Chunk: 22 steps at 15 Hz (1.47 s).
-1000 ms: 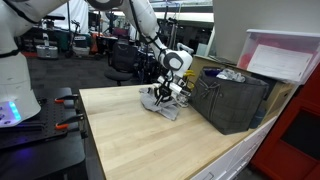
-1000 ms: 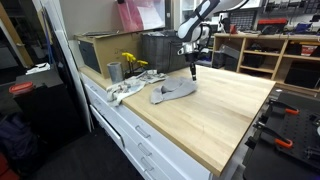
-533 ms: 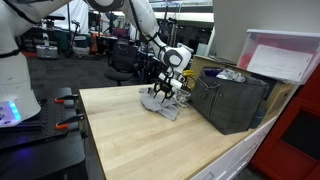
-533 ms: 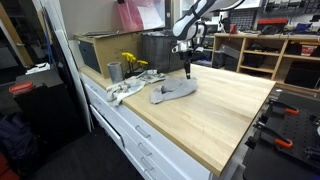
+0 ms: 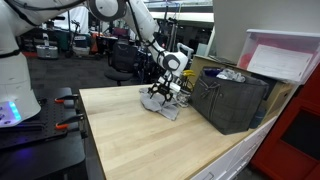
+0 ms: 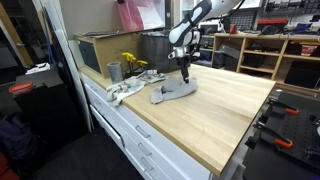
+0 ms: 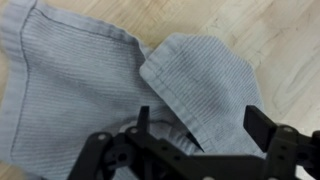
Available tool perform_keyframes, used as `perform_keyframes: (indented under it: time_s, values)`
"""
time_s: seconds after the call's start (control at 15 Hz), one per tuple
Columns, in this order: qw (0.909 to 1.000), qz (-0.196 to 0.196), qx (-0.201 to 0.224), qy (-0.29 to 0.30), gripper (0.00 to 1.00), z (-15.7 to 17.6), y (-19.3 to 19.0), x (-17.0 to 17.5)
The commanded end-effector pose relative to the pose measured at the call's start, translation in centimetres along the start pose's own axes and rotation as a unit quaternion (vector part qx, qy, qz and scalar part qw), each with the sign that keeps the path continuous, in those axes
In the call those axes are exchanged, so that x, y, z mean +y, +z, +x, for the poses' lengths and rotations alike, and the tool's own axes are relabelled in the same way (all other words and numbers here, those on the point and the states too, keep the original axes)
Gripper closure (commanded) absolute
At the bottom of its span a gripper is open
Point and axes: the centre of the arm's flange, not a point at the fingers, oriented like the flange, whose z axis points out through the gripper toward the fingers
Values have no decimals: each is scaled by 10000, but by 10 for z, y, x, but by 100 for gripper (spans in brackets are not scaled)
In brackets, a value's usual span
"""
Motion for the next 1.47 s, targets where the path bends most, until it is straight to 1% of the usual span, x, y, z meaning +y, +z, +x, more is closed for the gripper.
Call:
perform_keyframes:
  time_s: [0.0, 0.07, 0.13, 0.2, 0.27, 0.33, 0.53, 0.67, 0.8, 0.87, 1.0, 1.07, 1.13, 1.2, 1.27, 1.4]
  values:
    - [9992, 56, -350, -193, 29, -7, 8, 13]
    - [9989, 68, -426, -187, 32, -10, 10, 12]
    - [9987, 85, -473, -181, 39, -11, 11, 12]
    - [9985, 105, -518, -166, 49, -12, 11, 11]
    - [9982, 115, -567, -166, 56, -12, 18, 0]
    - [9981, 122, -580, -183, 62, -11, 16, -3]
    - [9977, 133, -613, -276, 86, -8, 8, -10]
    - [9974, 127, -637, -309, 99, -4, 2, -14]
    - [9974, 102, -631, -330, 100, -4, -5, -19]
    - [9974, 21, -632, -345, 100, -7, -12, -20]
    - [9971, -139, -651, -372, 95, -17, -27, -17]
    - [9969, -208, -671, -362, 84, -20, -34, -16]
    - [9969, -262, -661, -345, 67, -26, -42, -13]
    - [9968, -306, -657, -323, 92, -30, -47, -11]
    - [9970, -328, -639, -278, 92, -34, -53, -10]
    - [9975, -344, -573, -238, 100, -39, -62, -8]
